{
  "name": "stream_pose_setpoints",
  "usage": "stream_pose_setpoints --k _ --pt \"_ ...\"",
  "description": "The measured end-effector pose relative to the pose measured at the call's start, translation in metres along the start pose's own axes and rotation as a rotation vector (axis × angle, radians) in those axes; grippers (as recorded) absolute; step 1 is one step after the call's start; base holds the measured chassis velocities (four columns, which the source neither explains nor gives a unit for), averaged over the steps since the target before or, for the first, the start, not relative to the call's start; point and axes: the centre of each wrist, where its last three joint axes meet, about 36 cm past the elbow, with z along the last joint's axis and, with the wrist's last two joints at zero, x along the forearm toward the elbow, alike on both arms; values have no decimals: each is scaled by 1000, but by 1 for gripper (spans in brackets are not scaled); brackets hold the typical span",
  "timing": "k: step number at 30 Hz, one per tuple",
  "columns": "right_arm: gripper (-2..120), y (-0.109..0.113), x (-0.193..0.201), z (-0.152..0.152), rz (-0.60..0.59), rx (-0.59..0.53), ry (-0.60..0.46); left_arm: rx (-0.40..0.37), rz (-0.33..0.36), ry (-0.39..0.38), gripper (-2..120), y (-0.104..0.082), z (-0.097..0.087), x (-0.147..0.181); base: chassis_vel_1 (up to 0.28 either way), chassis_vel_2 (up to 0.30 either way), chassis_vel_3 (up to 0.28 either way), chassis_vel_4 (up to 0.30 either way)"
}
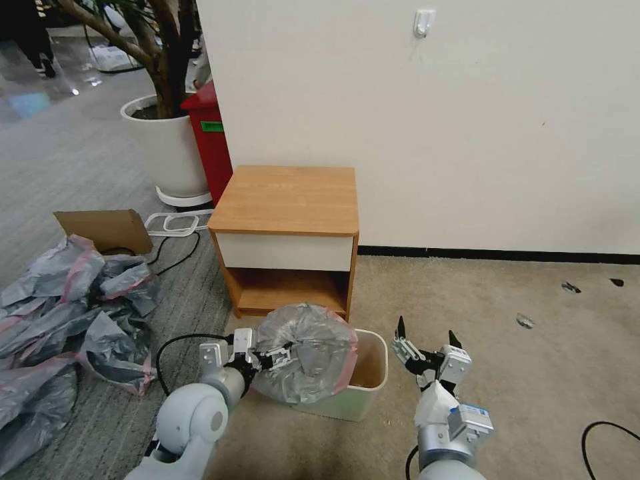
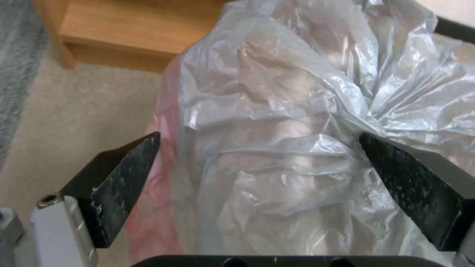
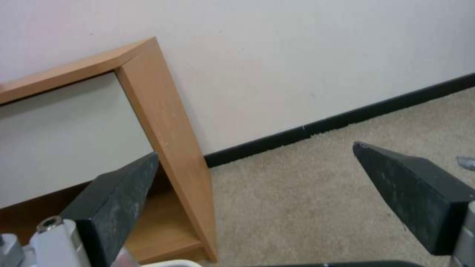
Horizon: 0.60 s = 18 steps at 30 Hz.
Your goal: Pick up the garbage bag from the table and place it over the trash can.
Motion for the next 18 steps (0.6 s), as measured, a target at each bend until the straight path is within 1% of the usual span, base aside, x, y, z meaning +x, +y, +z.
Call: stream_pose_setpoints --k 2,3,5,6,8,9,10,11,13,14,16,17,18 --pt "100 0 1 1 0 1 -1 0 10 3 100 1 -1 -2 0 0 0 0" --pt "100 0 1 2 1 3 -3 -1 18 7 98 2 -1 -4 0 0 0 0" --pt "100 1 3 4 0 4 -4 -2 41 27 89 5 3 -11 0 0 0 0" --pt "100 1 3 4 0 4 -4 -2 41 27 89 5 3 -11 0 0 0 0" --pt "100 1 4 4 0 3 -5 -8 44 41 84 6 7 -15 0 0 0 0" --pt "100 1 4 3 1 1 -7 -10 43 50 76 6 11 -18 0 0 0 0" --pt "100 1 4 2 1 -2 -10 -9 42 52 73 6 13 -20 0 0 0 0" --pt "100 1 4 2 1 -2 -10 -9 42 52 73 6 13 -20 0 0 0 0" --pt "100 1 4 2 1 -3 -13 -10 40 55 66 6 14 -21 0 0 0 0" --pt "100 1 4 2 2 -4 -13 -13 37 55 58 6 15 -22 0 0 0 0" --pt "100 1 5 2 2 -4 -14 -15 35 56 51 5 16 -21 0 0 0 0" --pt "100 1 5 2 2 -4 -14 -15 35 56 51 5 16 -21 0 0 0 0" --pt "100 1 5 2 3 -5 -15 -16 34 56 48 5 16 -21 0 0 0 0"
